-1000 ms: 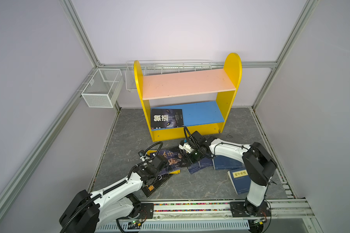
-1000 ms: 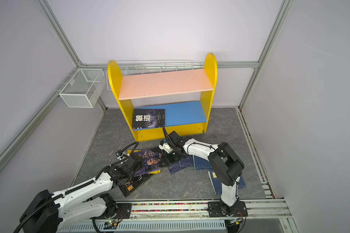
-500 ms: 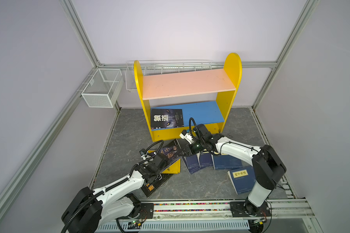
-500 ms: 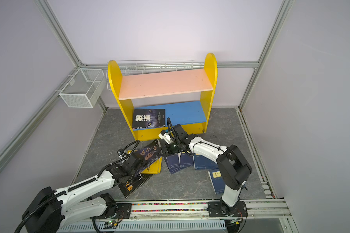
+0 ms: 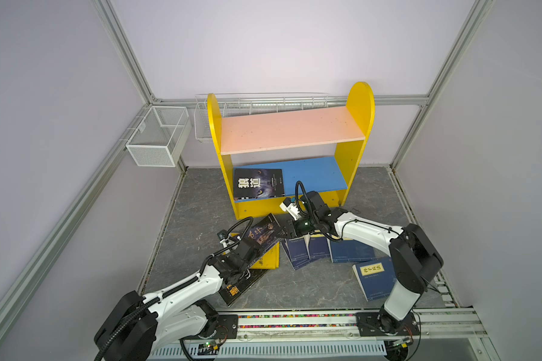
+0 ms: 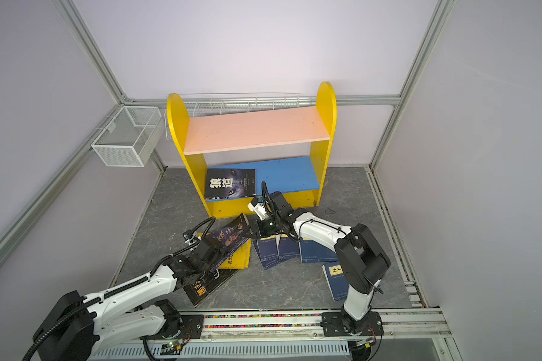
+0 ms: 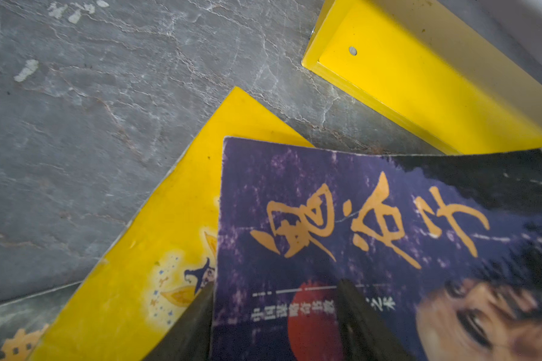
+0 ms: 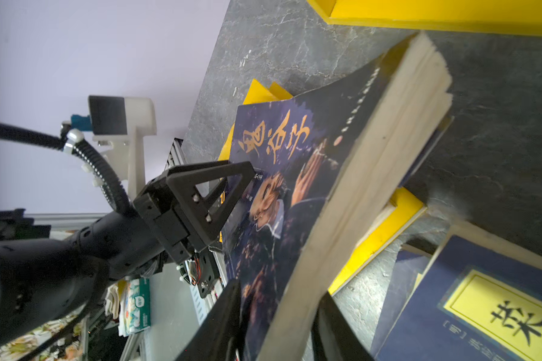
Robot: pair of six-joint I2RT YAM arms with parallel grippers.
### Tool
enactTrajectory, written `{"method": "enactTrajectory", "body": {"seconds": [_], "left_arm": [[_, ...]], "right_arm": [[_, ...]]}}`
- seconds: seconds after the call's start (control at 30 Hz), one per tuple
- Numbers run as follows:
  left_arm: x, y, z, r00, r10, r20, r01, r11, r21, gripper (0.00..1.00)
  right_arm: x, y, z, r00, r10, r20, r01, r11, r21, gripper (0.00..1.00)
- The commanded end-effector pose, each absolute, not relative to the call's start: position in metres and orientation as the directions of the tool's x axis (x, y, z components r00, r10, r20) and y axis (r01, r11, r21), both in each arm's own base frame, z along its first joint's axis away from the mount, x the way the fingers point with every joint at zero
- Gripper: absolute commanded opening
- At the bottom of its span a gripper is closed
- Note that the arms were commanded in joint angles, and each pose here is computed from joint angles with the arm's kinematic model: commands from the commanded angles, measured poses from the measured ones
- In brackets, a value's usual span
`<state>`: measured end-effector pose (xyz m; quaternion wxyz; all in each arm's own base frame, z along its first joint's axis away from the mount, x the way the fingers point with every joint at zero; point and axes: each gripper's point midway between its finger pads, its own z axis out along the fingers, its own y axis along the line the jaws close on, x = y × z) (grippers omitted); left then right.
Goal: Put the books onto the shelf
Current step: 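Move right gripper back to the purple book and grasp its edge beside left gripper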
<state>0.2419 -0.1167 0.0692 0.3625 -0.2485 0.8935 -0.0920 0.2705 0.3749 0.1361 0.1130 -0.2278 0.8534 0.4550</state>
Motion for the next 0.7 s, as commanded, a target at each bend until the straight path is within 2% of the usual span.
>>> {"method": "enactTrajectory", "body": {"seconds": [0.0, 0.1, 0.2, 0.3, 0.43, 0.67], "left_arm": [[0.242, -0.124, 0.07, -0.624, -0.516, -0.587, -0.347, 0.856, -0.383, 0.59], [0.241, -0.123, 0.071, -0.618, -0.52, -0.59, -0.344, 0.853, -0.392, 0.59], [0.24, -0.121, 0.07, -0.611, -0.525, -0.592, -0.347, 0.85, -0.396, 0.59], [0.24, -0.121, 0.071, -0.607, -0.528, -0.593, -0.343, 0.848, -0.404, 0.58], [0.239, -0.121, 0.071, -0.609, -0.527, -0.593, -0.344, 0.849, -0.401, 0.58], [0.239, -0.119, 0.069, -0.61, -0.526, -0.593, -0.352, 0.85, -0.392, 0.58]], "right_arm": [[0.271, 0.383, 0.14, -0.863, -0.282, -0.419, -0.504, 0.437, 0.745, 0.36], [0.273, 0.378, 0.141, -0.862, -0.274, -0.426, -0.507, 0.458, 0.73, 0.44], [0.282, 0.367, 0.131, -0.88, -0.247, -0.406, -0.474, 0.52, 0.711, 0.49], [0.293, 0.349, 0.105, -0.926, -0.19, -0.326, -0.371, 0.62, 0.691, 0.55], [0.299, 0.329, 0.071, -0.971, -0.099, -0.218, -0.225, 0.694, 0.684, 0.64], [0.299, 0.321, 0.049, -0.982, -0.085, -0.17, -0.177, 0.738, 0.651, 0.69]]}}
